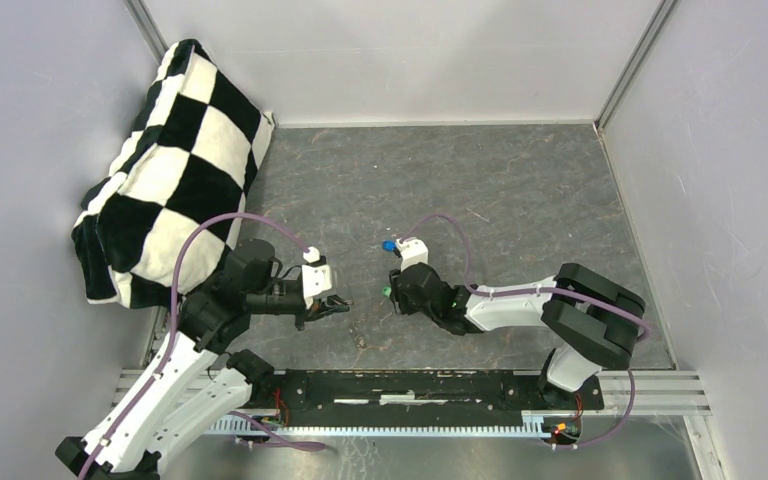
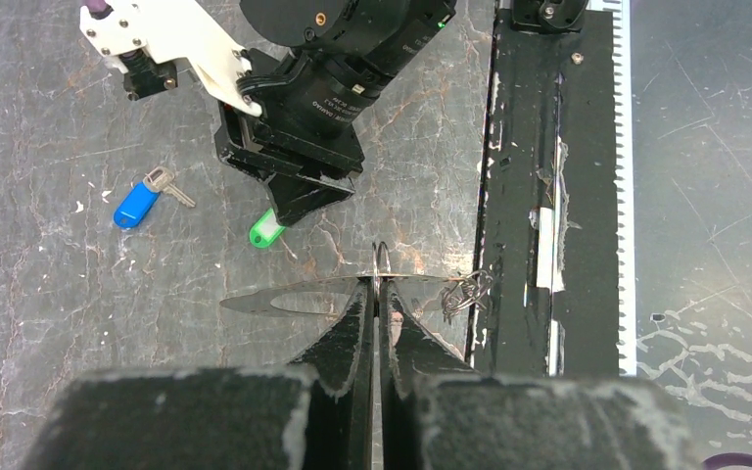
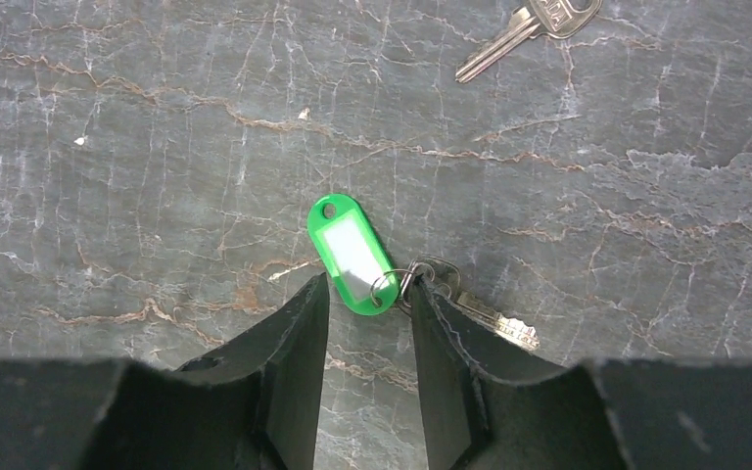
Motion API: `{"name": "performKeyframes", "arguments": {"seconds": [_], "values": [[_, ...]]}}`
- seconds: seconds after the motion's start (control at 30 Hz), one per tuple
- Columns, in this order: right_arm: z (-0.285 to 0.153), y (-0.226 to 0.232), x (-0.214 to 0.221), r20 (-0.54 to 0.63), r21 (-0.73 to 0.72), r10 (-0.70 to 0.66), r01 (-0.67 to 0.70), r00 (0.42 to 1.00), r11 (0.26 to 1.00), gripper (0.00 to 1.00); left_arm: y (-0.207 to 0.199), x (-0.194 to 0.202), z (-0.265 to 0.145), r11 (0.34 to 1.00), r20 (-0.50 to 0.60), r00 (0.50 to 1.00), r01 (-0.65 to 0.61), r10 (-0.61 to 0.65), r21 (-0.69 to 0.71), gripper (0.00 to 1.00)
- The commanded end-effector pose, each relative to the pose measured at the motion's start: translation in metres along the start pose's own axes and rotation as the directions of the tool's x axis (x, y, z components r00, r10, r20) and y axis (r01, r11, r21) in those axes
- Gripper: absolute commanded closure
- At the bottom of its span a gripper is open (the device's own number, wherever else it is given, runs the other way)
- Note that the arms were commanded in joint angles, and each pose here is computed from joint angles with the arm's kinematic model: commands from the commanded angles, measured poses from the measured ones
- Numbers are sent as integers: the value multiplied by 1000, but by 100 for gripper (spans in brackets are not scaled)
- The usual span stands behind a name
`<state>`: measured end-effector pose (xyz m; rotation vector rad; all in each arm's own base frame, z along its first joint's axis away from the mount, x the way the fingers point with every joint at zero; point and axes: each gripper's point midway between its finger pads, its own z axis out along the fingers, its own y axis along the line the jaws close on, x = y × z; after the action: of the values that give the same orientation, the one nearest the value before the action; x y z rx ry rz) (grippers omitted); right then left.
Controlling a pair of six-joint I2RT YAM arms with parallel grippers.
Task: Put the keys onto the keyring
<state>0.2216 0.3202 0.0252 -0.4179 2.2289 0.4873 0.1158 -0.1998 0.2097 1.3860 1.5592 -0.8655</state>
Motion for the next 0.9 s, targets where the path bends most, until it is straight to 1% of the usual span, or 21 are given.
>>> {"name": "performKeyframes", "arguments": {"seconds": [0.0,0.07,0.3,0.43,0.53,0.6,0.77,0.87], "values": [[2,3,-12,33,47,14,-15,999,999,59,2,-23,-7,996,53,995,-89,89,-15,98],[2,4,-12,39,44,11,-12,999,999,61,1,-23,-8,995,57,994,-94,94,-16,98],[1,6,-15,58,26,9,-11,998,1000,81,0,-21,-10,995,51,994,-100,101,-22,98],[-3,2,-16,69,35,-1,-1,998,999,89,-1,-22,-10,995,54,994,-97,98,-17,98],[-12,0,-26,119,19,-31,29,992,999,96,-1,-22,-10,996,54,994,-91,92,-18,98],[-23,3,-36,167,-21,-68,72,984,997,99,-1,-22,-10,996,55,995,-87,88,-19,98],[-56,12,-49,254,-136,-168,207,952,969,100,0,-23,-10,998,58,996,-63,64,-27,98],[-68,10,-40,233,-171,-204,247,951,954,99,1,-25,-10,998,64,996,-52,54,-33,98]]}}
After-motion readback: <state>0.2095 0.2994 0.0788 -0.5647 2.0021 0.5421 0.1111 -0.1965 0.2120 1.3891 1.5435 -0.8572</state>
